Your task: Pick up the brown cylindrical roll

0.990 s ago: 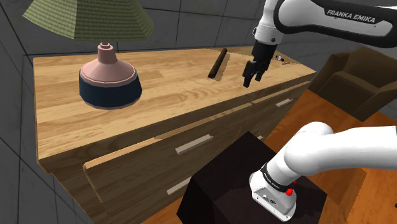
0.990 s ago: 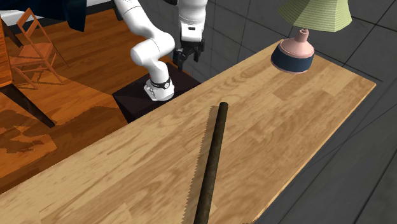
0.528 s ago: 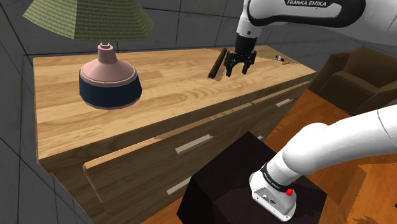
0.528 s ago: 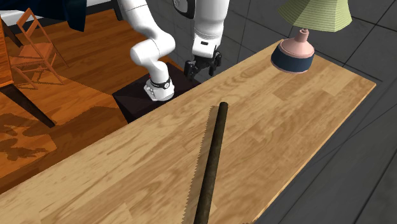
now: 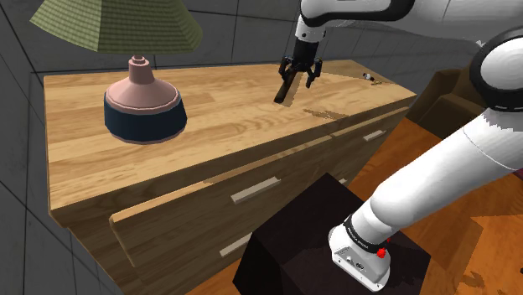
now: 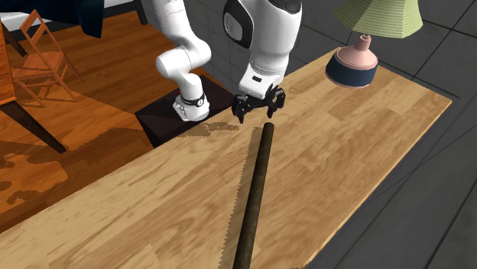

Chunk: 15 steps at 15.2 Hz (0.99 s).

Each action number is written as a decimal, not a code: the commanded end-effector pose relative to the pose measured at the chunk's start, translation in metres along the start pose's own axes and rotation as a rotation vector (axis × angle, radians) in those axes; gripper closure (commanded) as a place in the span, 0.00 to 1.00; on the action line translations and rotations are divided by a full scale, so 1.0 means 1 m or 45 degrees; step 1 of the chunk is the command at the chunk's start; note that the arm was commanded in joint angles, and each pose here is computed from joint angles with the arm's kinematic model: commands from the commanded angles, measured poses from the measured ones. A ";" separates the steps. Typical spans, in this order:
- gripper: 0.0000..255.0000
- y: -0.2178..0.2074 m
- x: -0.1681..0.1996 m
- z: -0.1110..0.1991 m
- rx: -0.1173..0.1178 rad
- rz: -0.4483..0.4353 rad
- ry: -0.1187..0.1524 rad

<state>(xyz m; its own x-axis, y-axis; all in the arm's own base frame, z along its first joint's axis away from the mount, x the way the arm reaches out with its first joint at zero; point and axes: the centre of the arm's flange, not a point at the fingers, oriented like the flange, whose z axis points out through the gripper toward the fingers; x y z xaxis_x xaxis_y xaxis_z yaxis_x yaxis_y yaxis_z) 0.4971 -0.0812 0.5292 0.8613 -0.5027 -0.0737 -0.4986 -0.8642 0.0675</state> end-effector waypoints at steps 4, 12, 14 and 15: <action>0.00 0.006 0.065 0.004 0.006 0.232 0.008; 0.00 0.041 0.163 0.009 0.016 0.596 0.019; 0.00 0.051 0.180 0.010 0.017 0.667 0.021; 0.00 0.051 0.181 0.015 0.017 0.667 0.021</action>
<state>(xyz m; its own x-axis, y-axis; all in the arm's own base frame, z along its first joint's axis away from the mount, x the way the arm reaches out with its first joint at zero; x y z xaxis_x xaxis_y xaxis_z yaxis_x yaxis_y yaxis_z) 0.6248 -0.2111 0.5070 0.5099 -0.8600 -0.0196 -0.8568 -0.5097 0.0783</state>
